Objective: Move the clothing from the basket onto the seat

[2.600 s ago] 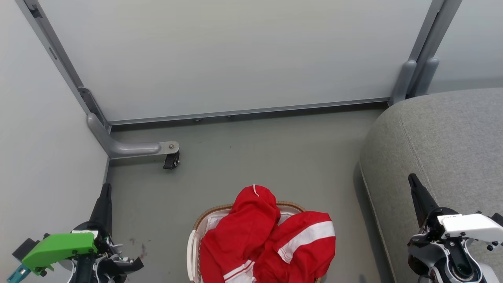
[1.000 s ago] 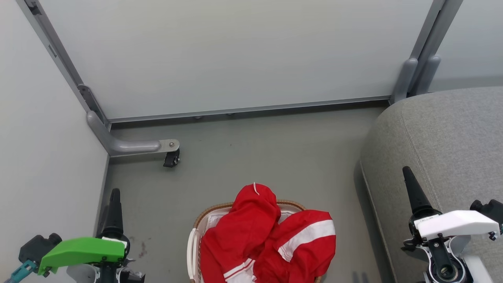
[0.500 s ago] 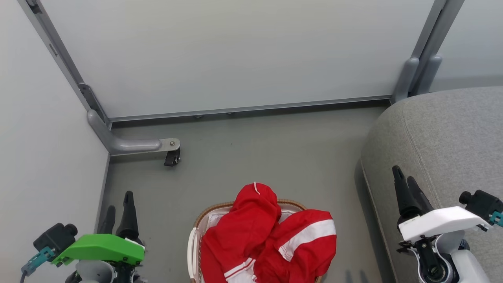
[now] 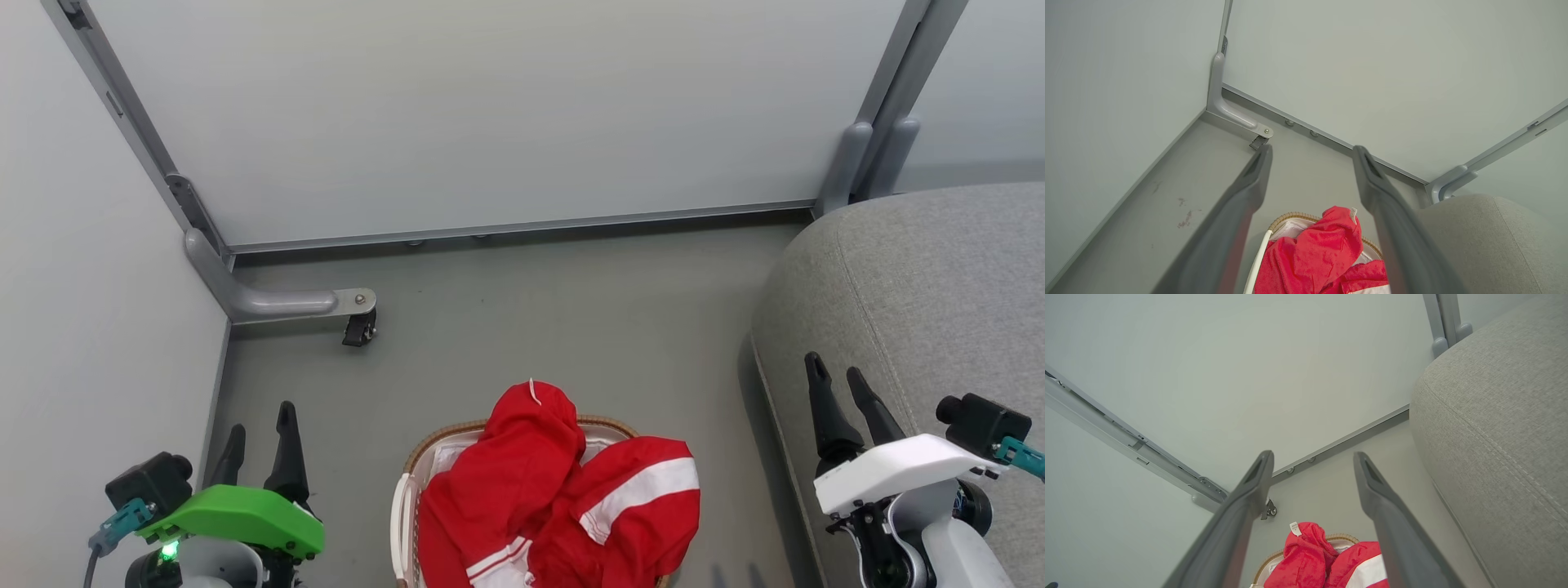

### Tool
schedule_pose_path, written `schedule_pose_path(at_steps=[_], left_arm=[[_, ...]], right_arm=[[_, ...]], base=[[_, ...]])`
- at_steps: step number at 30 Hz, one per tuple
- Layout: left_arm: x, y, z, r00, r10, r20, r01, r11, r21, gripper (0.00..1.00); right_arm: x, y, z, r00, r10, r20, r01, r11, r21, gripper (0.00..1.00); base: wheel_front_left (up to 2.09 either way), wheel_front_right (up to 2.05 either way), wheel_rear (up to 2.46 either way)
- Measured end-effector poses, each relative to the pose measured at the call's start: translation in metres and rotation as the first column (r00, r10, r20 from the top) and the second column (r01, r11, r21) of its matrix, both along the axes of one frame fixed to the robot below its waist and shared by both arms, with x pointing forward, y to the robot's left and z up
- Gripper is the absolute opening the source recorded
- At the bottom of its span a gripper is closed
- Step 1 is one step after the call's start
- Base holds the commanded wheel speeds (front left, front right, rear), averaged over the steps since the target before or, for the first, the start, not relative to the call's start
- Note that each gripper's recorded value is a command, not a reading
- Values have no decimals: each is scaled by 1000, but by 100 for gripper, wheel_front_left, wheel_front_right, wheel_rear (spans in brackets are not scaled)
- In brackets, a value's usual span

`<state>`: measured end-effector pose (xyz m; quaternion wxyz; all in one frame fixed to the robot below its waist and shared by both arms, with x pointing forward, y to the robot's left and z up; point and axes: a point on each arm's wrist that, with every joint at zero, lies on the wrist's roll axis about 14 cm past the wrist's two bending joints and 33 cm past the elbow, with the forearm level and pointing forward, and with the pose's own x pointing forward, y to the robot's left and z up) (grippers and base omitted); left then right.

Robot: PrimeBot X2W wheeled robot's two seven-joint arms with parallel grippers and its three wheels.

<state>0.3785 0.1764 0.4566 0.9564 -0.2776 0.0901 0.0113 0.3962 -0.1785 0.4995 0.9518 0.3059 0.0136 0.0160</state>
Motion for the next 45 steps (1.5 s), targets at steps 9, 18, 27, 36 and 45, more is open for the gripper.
schedule_pose_path(at_steps=[9,18,27,36,45], left_arm=[[0,-5,3,999,-42,19,38,989,146,100],[0,-8,5,997,-69,36,57,966,253,100],[2,-8,10,995,-80,62,55,943,329,100],[4,-6,24,990,-86,114,34,918,394,100],[6,-5,35,982,-101,161,17,889,458,100]], right_arm=[[1,2,2,1000,10,21,-7,992,-124,100],[2,6,2,999,25,35,-17,975,-221,100],[2,11,3,998,43,50,-25,950,-311,100],[3,11,6,996,50,70,-20,923,-385,100],[4,5,18,993,39,114,16,894,-449,100]], base=[[0,0,0],[0,0,0],[0,0,0],[0,0,0],[0,0,0]])
